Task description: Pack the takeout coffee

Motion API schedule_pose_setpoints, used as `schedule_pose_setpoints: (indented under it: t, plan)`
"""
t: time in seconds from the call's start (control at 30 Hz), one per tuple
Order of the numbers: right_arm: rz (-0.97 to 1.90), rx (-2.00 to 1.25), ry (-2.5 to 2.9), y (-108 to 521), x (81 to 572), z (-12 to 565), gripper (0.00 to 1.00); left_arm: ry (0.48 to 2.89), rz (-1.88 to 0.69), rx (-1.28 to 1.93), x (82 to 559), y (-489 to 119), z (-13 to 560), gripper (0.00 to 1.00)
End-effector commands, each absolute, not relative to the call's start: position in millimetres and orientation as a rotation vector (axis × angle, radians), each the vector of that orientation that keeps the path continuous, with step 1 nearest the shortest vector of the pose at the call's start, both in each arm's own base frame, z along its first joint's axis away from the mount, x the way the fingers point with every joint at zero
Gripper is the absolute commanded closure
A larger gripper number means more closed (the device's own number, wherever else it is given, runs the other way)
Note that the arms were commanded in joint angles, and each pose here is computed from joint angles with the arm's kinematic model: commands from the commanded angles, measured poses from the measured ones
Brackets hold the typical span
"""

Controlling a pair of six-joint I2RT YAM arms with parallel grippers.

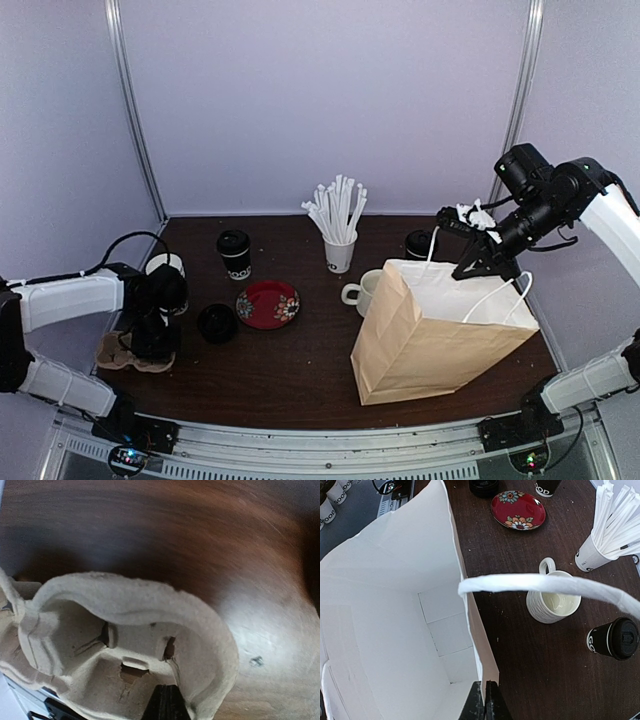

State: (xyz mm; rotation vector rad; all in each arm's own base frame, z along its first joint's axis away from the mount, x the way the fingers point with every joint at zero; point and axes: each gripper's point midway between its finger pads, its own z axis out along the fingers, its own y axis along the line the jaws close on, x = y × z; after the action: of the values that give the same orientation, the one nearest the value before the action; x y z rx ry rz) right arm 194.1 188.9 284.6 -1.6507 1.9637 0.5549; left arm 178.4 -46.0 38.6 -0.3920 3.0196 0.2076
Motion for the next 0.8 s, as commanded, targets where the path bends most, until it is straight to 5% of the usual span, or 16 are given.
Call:
schedule_pose_setpoints:
  t: [0.0, 0.63, 0.67, 0.77]
  plan:
    - [0.585, -1.631, 1.938, 195.8, 194.7, 291.5, 1.00, 3.030, 0.039, -0.353, 175.3, -79.2, 36.0, 1.00]
    - [0.550, -1.621, 1.949, 193.7, 195.9, 292.2, 1.00, 3.046, -0.229, 0.370, 174.4, -217.7, 91.3, 1.00]
    - [0.549, -1.621, 1.949, 193.5, 195.8, 291.9, 1.00, 3.028, -0.257, 0.456, 172.1, -219.2, 101.9, 0.96]
    - [0.551, -1.622, 1.948, 193.5, 195.3, 291.6, 1.00, 2.917, -0.281, 0.691, 166.7, -211.1, 129.1, 0.64]
